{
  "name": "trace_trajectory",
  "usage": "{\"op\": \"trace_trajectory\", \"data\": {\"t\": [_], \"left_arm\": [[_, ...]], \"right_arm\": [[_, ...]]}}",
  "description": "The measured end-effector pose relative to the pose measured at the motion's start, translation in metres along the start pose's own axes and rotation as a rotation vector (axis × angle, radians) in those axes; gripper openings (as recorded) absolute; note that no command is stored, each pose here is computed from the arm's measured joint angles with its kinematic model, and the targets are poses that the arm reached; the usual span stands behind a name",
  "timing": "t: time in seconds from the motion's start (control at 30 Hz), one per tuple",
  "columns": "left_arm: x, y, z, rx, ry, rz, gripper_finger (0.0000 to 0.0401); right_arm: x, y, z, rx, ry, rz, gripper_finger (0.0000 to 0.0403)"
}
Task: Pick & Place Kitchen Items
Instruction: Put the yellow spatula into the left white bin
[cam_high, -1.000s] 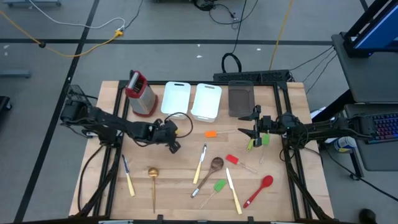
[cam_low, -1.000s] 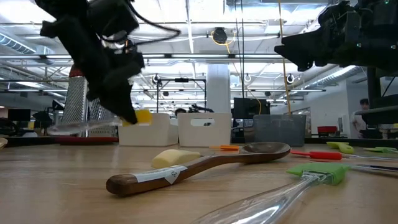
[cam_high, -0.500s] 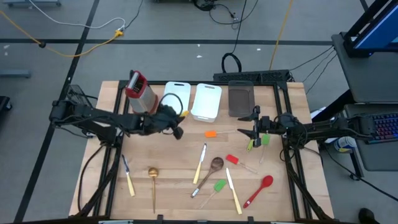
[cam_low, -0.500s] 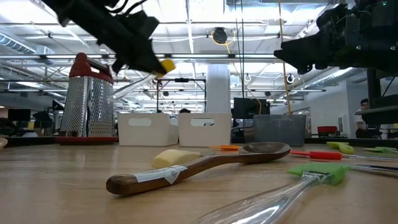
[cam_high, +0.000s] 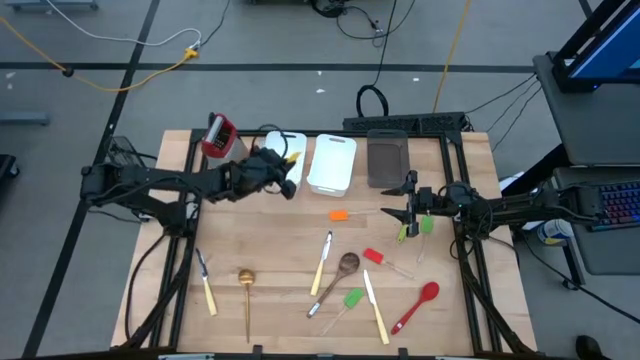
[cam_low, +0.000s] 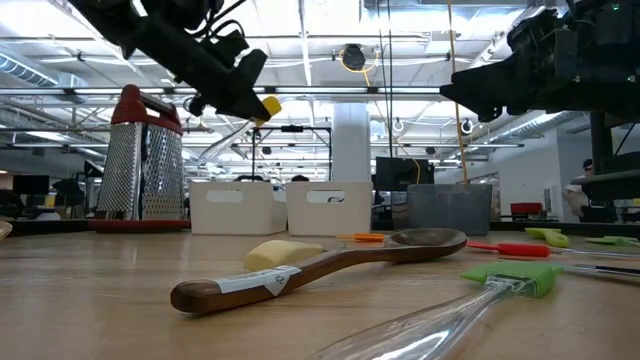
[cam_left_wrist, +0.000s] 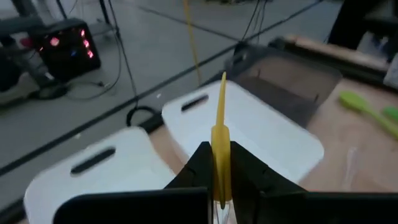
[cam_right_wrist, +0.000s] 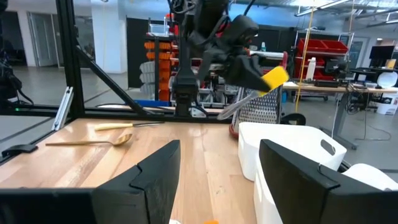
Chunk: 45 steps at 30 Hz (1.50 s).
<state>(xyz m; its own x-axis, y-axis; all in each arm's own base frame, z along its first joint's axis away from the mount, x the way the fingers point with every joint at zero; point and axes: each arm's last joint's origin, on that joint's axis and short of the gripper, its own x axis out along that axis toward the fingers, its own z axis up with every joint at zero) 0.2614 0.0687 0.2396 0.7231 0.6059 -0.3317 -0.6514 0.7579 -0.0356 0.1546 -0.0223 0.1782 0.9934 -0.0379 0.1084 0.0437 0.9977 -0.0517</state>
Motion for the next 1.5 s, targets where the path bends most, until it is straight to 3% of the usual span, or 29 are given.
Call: {"op": "trace_trajectory", "data": {"t": [0.2,0.43,0.63,1.0,1.5], "left_arm": [[0.009,0.014,0.015,0.015,-0.107,-0.061,0.0016],[0.017,0.035,0.018,0.014,-0.11,0.021,0.0014],[0.036,0.045,0.006,0.033,-0.056,0.071,0.0014],[0.078,0.062,-0.036,0.045,0.107,0.128,0.002],[0.095,0.068,-0.063,0.051,0.211,0.161,0.0035]], "right_arm": [[0.0,0.0,0.0,0.0,0.001,0.0,0.0212],[0.0,0.0,0.0,0.0,0.001,0.0,0.0212],[0.0,0.0,0.0,0.0,0.001,0.0,0.0212],[0.0,0.0,0.0,0.001,0.005,0.0,0.0212],[0.0,0.0,-0.001,0.002,0.012,0.0,0.0212]]}}
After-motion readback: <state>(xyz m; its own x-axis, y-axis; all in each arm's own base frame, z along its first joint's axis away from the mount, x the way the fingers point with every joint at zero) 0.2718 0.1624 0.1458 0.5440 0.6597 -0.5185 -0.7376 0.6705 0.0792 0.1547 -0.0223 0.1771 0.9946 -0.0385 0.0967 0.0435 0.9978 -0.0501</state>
